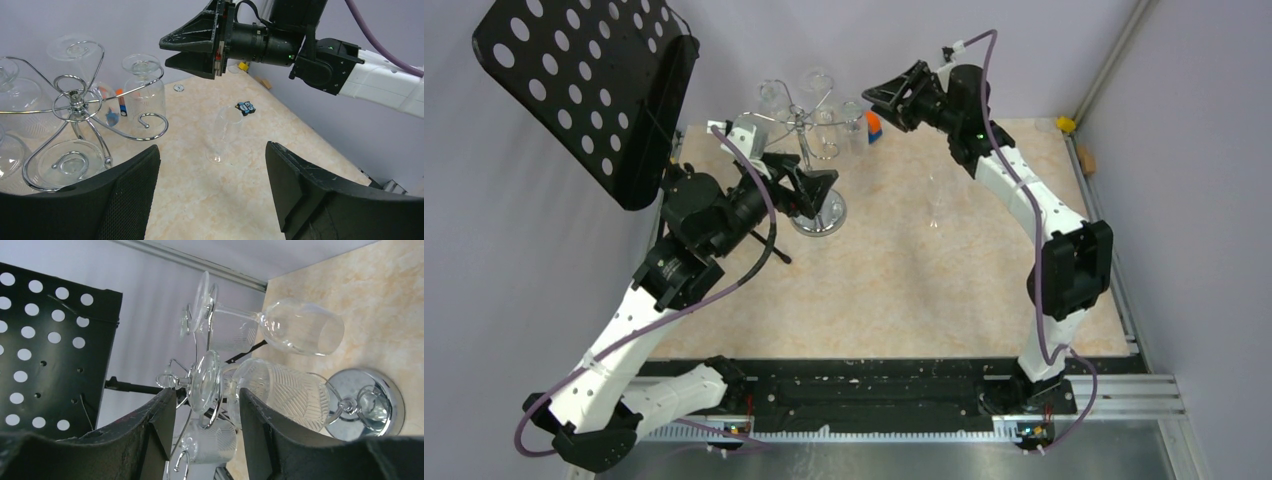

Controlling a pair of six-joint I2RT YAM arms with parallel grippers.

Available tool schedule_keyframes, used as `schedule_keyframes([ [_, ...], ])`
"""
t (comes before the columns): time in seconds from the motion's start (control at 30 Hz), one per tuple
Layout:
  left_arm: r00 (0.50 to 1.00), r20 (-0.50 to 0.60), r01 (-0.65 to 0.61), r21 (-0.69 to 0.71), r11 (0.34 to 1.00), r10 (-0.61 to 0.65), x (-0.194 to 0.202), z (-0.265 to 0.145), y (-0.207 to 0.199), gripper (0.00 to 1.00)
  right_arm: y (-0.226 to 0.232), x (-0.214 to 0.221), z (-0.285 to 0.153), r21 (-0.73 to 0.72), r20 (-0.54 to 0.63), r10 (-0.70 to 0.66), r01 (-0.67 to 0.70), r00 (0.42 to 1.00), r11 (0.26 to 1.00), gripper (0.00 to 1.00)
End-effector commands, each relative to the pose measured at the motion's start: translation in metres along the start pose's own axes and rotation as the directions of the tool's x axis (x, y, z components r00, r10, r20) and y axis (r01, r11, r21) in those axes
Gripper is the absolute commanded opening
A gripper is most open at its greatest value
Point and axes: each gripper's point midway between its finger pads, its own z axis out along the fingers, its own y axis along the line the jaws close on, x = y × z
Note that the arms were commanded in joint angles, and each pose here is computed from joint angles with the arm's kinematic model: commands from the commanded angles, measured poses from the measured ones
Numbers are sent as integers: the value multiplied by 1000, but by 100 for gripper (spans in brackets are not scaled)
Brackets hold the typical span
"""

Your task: Take the wine glass off the wine glass rack

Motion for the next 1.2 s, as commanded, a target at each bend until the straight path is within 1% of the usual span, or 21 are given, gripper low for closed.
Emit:
schedule_keyframes([
  [0.0, 999, 46, -3, 50, 999, 1, -14, -4, -10, 81, 45, -8, 2, -143, 5, -21, 21, 1000, 989, 51],
  [0.2, 999, 41, -8, 48, 999, 6, -12, -4, -10, 81, 35, -3, 13, -135, -27, -8, 5, 1000, 991, 50],
  [0.37, 999, 37, -11, 47, 999, 9, -11, -3, -10, 81, 32, 2, 18, -130, -52, -12, 6, 999, 991, 44],
  [0.4, 999, 35, -12, 45, 999, 11, -10, -3, -9, 81, 32, 2, 18, -130, -55, -12, 5, 998, 991, 42],
  [0.53, 999, 30, -12, 45, 999, 11, -9, -2, -9, 81, 38, 1, 17, -147, -51, -28, 20, 998, 989, 29],
  [0.63, 1000, 29, -12, 48, 999, 11, -8, -2, -9, 81, 41, 0, 16, -146, -47, -51, 43, 998, 988, 24],
  [0.73, 1000, 27, -12, 44, 999, 11, -7, -2, -8, 81, 43, -1, 16, -149, -47, -60, 52, 997, 987, 12],
  [0.77, 1000, 26, -12, 45, 999, 11, -7, -2, -8, 80, 44, -1, 15, -151, -48, -62, 54, 997, 987, 11],
  [1.03, 1000, 25, -12, 42, 999, 11, -6, -2, -8, 80, 46, 2, 16, -155, -59, -57, 47, 997, 987, 8],
  [1.17, 1000, 23, -12, 38, 999, 11, -5, -2, -7, 80, 42, 9, 20, -135, -89, -66, 53, 994, 989, 14],
])
